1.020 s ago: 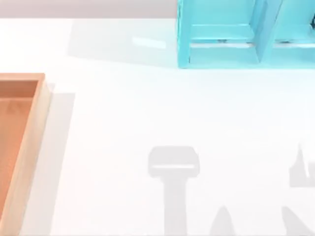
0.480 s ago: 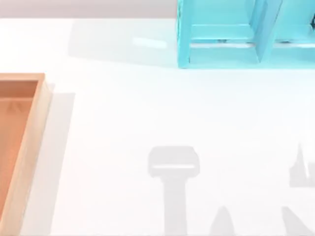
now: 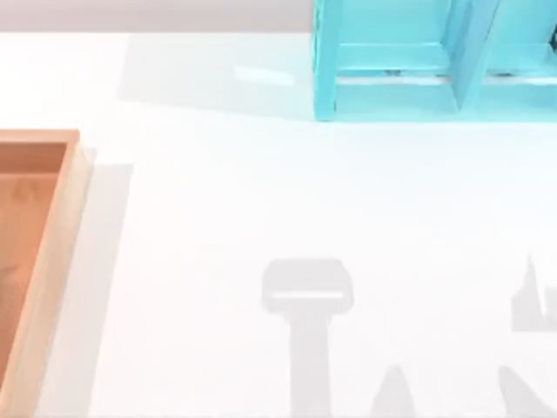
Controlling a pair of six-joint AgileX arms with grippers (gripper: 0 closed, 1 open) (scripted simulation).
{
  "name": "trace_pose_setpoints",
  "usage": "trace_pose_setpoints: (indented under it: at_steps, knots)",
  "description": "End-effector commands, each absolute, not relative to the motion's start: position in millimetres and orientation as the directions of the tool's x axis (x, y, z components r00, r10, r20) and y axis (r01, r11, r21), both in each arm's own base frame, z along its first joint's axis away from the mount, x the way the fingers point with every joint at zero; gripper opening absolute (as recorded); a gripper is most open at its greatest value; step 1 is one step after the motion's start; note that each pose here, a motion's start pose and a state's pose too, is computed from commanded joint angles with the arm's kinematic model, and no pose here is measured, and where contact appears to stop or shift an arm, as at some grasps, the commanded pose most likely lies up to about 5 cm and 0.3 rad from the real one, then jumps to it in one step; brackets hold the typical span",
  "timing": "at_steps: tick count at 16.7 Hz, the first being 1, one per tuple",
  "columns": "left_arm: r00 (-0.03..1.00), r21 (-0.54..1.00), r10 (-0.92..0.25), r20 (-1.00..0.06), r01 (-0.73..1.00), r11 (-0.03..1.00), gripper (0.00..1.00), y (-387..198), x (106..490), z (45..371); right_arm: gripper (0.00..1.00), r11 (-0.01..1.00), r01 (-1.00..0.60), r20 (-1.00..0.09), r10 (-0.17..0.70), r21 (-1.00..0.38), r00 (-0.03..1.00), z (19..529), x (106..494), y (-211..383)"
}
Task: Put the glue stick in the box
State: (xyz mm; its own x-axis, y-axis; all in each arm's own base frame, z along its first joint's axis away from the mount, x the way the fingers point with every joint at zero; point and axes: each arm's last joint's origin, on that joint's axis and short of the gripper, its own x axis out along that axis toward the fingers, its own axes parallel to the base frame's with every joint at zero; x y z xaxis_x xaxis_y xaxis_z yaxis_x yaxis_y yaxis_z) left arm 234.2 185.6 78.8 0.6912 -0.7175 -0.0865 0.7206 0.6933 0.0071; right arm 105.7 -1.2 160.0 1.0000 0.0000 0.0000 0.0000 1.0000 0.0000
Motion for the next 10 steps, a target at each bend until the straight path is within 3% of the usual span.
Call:
trace_pose_setpoints:
  at_steps: [4,10]
  knots:
    - [0.691,0.007,-0.718,-0.086,0.721,0.693,0.0,185.6,234.2,78.8,1.0,1.0,0.0,0.0,0.0,0.0,1.0,160.0,105.7,-1.2]
    - [0.691,0.007,-0.718,-0.086,0.721,0.693,0.45,185.6,234.2,78.8,1.0,1.0,0.0,0.0,0.0,0.0,1.0,160.0,105.7,-1.2]
